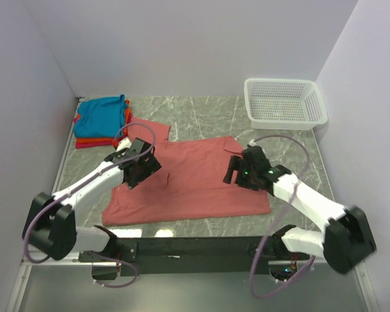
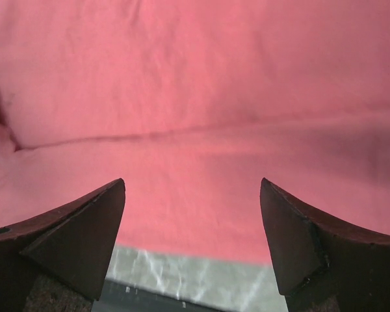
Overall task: Fold and stack the t-shirts
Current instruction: Fold the tshirt
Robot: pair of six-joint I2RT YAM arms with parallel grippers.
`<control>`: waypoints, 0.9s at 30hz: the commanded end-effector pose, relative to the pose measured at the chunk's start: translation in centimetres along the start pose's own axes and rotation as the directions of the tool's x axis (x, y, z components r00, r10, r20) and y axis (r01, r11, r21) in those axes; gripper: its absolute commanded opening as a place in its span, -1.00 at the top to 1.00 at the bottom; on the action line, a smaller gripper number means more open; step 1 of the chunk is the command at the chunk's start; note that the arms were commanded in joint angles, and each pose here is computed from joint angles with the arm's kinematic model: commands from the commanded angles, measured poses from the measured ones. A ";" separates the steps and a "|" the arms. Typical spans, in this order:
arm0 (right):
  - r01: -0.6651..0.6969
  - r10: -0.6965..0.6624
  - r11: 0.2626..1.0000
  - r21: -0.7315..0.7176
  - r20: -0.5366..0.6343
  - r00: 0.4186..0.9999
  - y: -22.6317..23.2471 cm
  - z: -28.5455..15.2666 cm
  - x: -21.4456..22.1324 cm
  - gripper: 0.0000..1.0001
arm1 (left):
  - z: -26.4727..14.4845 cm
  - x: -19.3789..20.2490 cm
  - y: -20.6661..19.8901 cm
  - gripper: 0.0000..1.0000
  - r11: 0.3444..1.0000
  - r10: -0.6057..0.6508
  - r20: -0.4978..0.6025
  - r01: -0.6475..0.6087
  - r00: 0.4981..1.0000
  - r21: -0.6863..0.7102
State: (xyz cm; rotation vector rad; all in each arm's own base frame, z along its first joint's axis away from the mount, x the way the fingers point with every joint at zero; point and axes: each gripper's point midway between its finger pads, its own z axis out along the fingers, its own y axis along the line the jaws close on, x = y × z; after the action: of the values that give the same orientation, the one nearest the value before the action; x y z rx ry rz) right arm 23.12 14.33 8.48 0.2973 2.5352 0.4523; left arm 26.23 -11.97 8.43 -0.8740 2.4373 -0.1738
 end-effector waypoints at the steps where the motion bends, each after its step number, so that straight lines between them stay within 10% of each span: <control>1: 0.050 -0.051 0.999 0.022 0.044 0.998 1.9 2.7 -1.8 -0.81 | 0.6 -2.0 -2.9 -0.99 0.998 0.052 0.054 -0.054 0.997 0.042; 27: -0.142 0.164 0.960 0.242 -0.073 0.984 -8.4 3.2 3.0 -0.84 | -0.4 -11.3 -10.3 -0.99 0.993 0.067 0.248 -0.089 0.966 0.079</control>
State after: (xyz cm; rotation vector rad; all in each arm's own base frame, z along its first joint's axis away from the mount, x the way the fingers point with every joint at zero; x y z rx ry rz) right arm 23.88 9.73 2.48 0.6396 2.5749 0.3126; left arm 37.07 -13.76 15.25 -0.7491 2.2499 -0.1657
